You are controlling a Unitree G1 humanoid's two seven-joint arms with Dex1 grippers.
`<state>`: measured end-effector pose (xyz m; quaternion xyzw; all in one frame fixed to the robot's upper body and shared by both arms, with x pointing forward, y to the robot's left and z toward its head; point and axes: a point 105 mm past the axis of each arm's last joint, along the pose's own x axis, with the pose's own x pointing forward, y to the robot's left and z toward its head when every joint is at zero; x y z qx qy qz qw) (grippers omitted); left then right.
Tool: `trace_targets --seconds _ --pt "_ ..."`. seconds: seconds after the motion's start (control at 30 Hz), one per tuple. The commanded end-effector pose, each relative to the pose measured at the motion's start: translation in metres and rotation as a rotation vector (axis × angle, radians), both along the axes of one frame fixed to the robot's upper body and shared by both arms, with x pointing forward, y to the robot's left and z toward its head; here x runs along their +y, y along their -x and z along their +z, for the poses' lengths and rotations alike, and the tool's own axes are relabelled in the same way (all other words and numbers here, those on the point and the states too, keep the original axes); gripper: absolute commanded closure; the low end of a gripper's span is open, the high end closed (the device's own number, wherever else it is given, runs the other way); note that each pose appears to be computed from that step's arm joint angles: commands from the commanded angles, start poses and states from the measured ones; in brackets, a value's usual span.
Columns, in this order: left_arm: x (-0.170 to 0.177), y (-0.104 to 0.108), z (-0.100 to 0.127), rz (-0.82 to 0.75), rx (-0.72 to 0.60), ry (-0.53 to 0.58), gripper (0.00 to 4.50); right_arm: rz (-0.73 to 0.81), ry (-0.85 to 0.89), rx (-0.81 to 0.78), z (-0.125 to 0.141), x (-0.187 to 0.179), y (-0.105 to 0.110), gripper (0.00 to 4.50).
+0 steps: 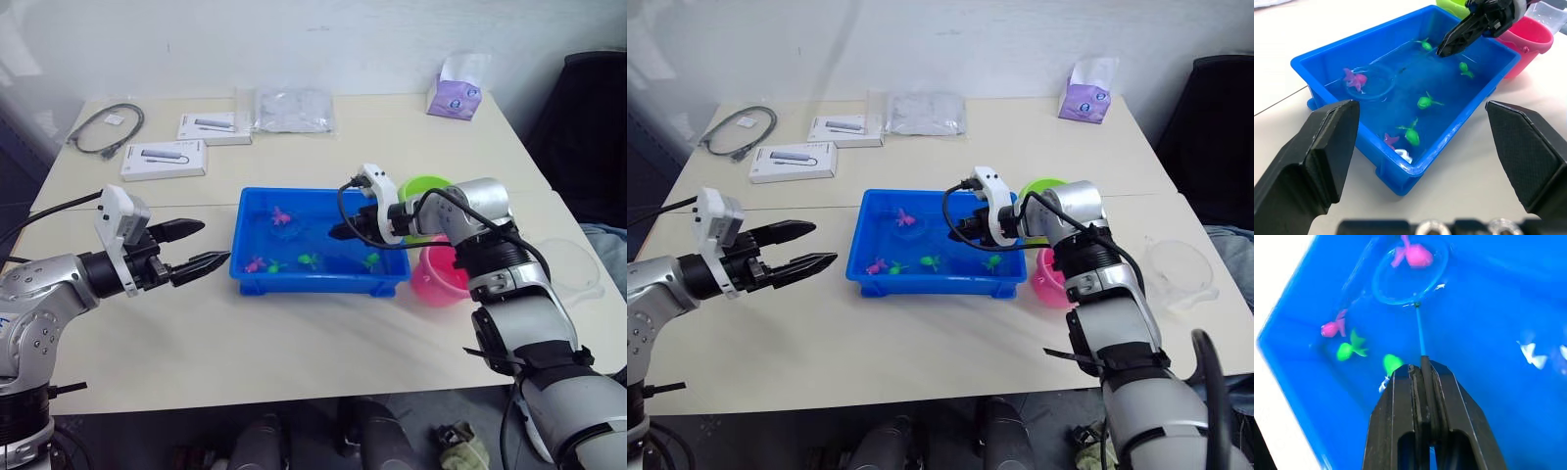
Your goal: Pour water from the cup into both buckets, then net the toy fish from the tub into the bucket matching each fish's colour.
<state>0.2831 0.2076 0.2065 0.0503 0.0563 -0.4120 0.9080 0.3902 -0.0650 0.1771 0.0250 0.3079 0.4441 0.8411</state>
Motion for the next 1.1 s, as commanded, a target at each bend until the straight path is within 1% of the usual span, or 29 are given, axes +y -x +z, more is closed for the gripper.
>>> trace_targets --seconds 0.03,0.17,0.27,0.4,0.57,0.73,0.9,1.07,1.1 --pt "-0.008 0.002 0.010 -0.063 -0.034 0.020 0.07 0.091 0.009 -0.121 0.016 -0.004 0.014 4.50" --pt "-0.022 0.002 0.011 -0.158 -0.021 0.031 0.07 0.150 0.037 -0.274 0.023 -0.022 0.036 4.50" --pt "-0.032 -0.001 0.010 -0.237 -0.007 0.027 0.07 0.118 0.033 -0.337 0.029 -0.049 0.056 4.50" --pt "-0.046 -0.007 0.012 -0.334 0.000 0.034 0.07 0.057 0.020 -0.370 0.037 -0.075 0.082 4.50" --pt "-0.075 -0.016 0.011 -0.485 -0.003 0.029 0.07 -0.121 0.055 -0.400 0.045 -0.120 0.118 4.50" --pt "-0.099 -0.022 0.012 -0.608 -0.013 0.035 0.07 -0.261 0.113 -0.419 0.044 -0.150 0.152 4.50" --pt "-0.116 -0.024 0.010 -0.715 -0.010 0.039 0.07 -0.484 0.161 -0.451 0.040 -0.183 0.173 4.50" --pt "-0.125 -0.028 0.010 -0.764 -0.013 0.041 0.07 -0.573 0.283 -0.503 0.039 -0.202 0.192 4.50" --pt "-0.126 -0.028 0.010 -0.773 -0.014 0.039 0.07 -0.586 0.343 -0.520 0.038 -0.208 0.196 4.50"
